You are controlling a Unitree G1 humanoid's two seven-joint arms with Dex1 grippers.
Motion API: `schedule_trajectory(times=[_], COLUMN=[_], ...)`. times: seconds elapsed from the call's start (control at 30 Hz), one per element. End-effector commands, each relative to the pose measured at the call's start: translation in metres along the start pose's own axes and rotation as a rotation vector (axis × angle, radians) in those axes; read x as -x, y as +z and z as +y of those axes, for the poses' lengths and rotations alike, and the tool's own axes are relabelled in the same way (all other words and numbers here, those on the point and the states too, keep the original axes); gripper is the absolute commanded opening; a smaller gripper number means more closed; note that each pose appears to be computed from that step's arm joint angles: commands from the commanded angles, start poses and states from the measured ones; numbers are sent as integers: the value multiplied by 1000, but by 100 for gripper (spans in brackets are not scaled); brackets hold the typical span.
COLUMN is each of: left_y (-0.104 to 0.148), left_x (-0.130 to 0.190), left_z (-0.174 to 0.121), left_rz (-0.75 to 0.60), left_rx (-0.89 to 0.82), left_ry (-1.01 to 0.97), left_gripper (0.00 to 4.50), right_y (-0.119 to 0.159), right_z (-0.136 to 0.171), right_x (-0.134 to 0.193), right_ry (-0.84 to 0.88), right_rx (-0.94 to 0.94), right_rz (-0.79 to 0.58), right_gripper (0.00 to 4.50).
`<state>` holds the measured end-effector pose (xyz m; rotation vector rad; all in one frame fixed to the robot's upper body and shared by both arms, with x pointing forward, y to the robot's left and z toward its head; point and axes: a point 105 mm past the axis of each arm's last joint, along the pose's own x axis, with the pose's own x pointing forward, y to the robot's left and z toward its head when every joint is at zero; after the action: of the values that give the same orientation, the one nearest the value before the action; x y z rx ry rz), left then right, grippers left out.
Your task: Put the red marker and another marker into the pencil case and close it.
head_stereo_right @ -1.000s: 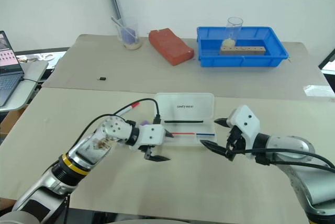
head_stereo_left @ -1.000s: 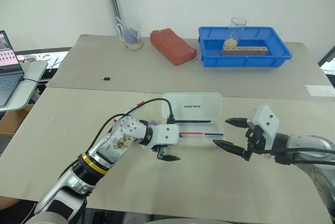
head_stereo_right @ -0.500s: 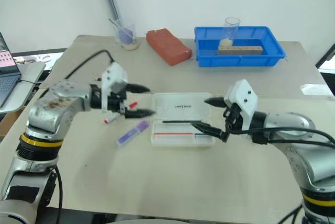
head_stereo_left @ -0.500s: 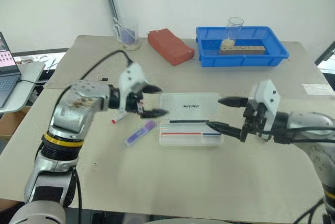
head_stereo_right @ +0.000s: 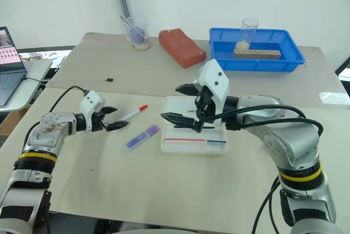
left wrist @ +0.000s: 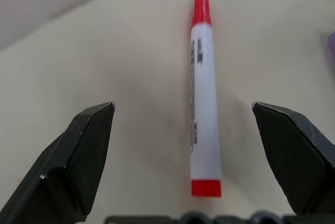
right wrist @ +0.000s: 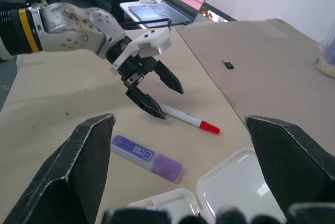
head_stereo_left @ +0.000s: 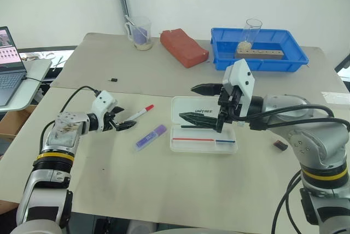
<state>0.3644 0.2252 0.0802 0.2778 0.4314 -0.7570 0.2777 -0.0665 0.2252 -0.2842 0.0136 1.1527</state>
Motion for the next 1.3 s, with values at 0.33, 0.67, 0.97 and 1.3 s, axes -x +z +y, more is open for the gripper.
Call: schedule_trajectory(times=[0.33, 0.67, 0.97, 1.3], left_y=[24, 154, 125, 100], left_x=[10, 10, -44, -77], left_z=[13, -68, -165, -171], left_rz=[-92, -324, -211, -126], left_rx=[3, -374, -564, -579], left_ry=[36, -212, -529, -517], left_gripper=[17, 17, 17, 17], right_y=[1, -40, -52, -56], right_z=[-8, -18, -7, 2], right_x=[12, 65, 83, 75], right_ry=[-53, -117, -150, -184], right_rx=[50, 86, 41, 12], right_rz=[12, 201, 259, 238], right_gripper=[440, 440, 440, 440])
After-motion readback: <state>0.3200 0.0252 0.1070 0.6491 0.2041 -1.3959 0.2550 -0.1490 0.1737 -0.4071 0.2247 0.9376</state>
